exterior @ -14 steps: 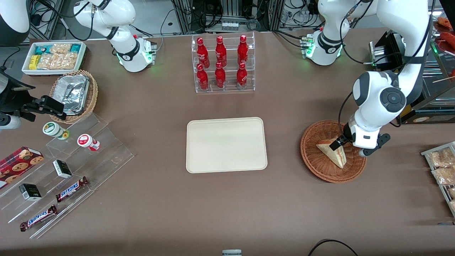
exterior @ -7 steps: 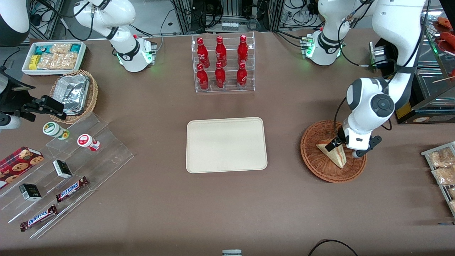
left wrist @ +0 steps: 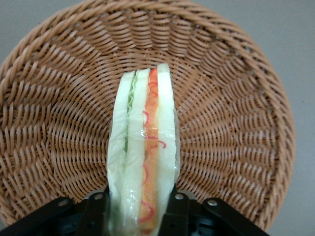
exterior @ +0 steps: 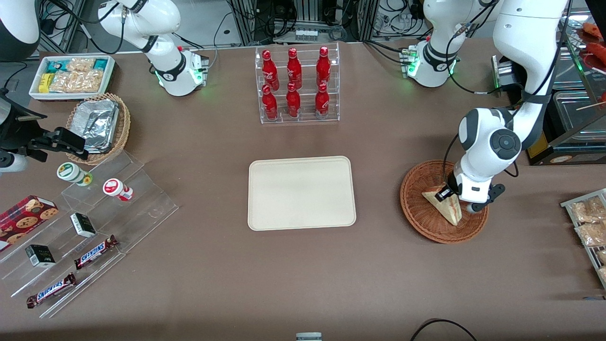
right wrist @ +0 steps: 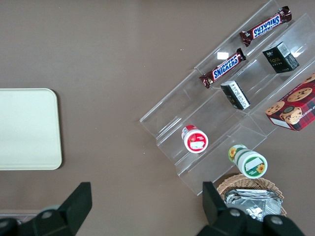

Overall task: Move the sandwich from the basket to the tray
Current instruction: 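Close the left gripper on the sandwich's upright edge, then lift the sandwich and carry it over the cream tray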

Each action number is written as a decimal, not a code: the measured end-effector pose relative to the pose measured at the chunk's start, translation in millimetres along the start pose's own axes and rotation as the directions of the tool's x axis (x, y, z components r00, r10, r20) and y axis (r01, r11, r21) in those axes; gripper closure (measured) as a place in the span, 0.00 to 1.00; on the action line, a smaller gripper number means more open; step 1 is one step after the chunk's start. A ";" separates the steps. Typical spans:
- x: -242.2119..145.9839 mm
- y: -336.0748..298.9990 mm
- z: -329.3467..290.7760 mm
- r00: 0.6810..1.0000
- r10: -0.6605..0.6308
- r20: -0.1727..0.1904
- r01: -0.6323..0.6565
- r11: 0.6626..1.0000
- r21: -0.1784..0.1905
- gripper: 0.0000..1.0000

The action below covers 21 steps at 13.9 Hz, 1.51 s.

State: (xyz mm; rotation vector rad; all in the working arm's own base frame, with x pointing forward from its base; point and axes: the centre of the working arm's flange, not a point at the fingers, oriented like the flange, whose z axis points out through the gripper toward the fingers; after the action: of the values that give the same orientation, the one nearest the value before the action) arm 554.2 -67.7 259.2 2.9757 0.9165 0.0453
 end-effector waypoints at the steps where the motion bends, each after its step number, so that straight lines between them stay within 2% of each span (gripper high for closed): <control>1: 2.3 5.3 -11.4 1.000 0.004 0.014 -0.005 1.000 0.012 0.67; 3: 3.2 25.7 -47.1 0.999 0.029 0.039 -0.030 0.999 0.028 0.70; 6: 3.6 51.1 -106.5 0.997 0.059 0.047 -0.061 0.998 0.032 0.82; 10: -12.1 93.3 -183.5 0.990 0.122 0.077 -0.125 0.991 0.040 0.82; 13: -50.0 135.6 -223.8 0.974 0.212 0.086 -0.214 0.977 0.017 0.82; 16: -97.5 185.7 -225.7 0.943 0.319 0.094 -0.319 0.948 -0.019 0.82; 19: -160.0 245.7 -198.2 0.891 0.433 0.134 -0.432 0.901 -0.040 0.82; 21: -200.1 282.3 -177.4 0.855 0.499 0.144 -0.498 0.866 -0.042 0.82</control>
State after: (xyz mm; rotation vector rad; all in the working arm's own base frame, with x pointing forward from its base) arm 541.1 -410.5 442.3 3.0693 0.1077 -0.1653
